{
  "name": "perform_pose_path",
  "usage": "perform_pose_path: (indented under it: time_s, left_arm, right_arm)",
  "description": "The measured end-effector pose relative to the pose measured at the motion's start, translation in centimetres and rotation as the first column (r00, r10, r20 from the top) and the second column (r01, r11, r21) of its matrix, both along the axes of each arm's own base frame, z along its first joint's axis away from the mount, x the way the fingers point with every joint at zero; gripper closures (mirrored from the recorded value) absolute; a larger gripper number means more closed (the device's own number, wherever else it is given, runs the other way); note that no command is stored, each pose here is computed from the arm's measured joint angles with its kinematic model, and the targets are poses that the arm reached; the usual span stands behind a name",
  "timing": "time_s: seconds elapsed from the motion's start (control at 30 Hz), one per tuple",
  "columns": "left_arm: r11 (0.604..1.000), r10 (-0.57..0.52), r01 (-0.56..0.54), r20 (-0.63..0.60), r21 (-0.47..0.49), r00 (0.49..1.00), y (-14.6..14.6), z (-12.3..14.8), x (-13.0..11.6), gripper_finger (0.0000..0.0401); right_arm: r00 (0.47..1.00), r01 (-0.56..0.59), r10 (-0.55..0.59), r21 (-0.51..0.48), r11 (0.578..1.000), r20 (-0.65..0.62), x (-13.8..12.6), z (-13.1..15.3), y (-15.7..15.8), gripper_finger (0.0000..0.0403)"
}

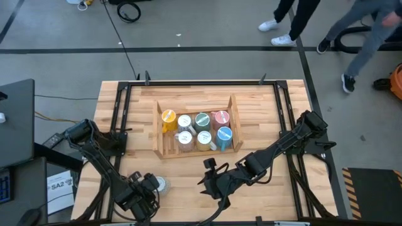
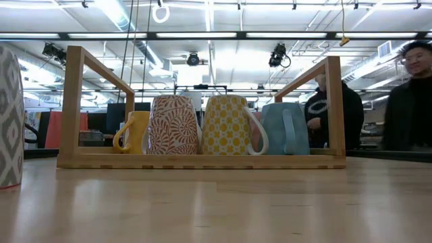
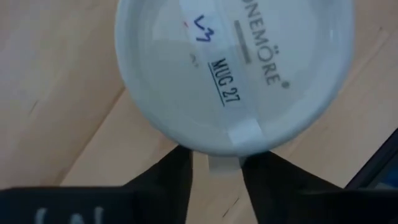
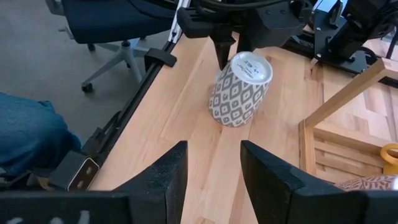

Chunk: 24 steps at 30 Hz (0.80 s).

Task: Place coffee mugs
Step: Put the gray patterned mug on the shelf

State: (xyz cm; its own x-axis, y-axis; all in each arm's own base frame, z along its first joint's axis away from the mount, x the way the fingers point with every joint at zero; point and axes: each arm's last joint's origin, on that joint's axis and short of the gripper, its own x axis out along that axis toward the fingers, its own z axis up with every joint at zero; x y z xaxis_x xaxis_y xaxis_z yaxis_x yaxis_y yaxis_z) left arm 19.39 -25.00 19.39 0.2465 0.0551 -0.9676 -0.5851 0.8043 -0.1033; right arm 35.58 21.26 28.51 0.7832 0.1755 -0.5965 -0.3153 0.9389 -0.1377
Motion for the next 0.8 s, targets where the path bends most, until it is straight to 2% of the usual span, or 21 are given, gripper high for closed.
perform_pose_path:
  time_s: [0.3, 0.63, 0.8]
  left_arm:
    - [1.0, 0.007, -0.006, 0.024, -0.027, 1.0, -0.3, 0.0, 0.2, 0.0326]
    - [0.999, 0.02, -0.017, 0.068, -0.047, 0.998, -0.4, 0.1, 0.7, 0.0324]
    - [0.997, 0.052, -0.044, 0.121, -0.066, 0.991, -0.2, 0.2, 1.6, 0.0326]
  right_arm:
    - [1.0, -0.018, 0.017, -0.011, 1.0, -0.018, -0.5, -0.2, 0.6, 0.0249]
    - [0.991, -0.022, 0.018, -0.034, 0.999, -0.134, -2.2, -1.0, 1.7, 0.0249]
    - [0.99, 0.015, -0.024, -0.07, 0.997, -0.141, -2.7, -1.2, 1.9, 0.0249]
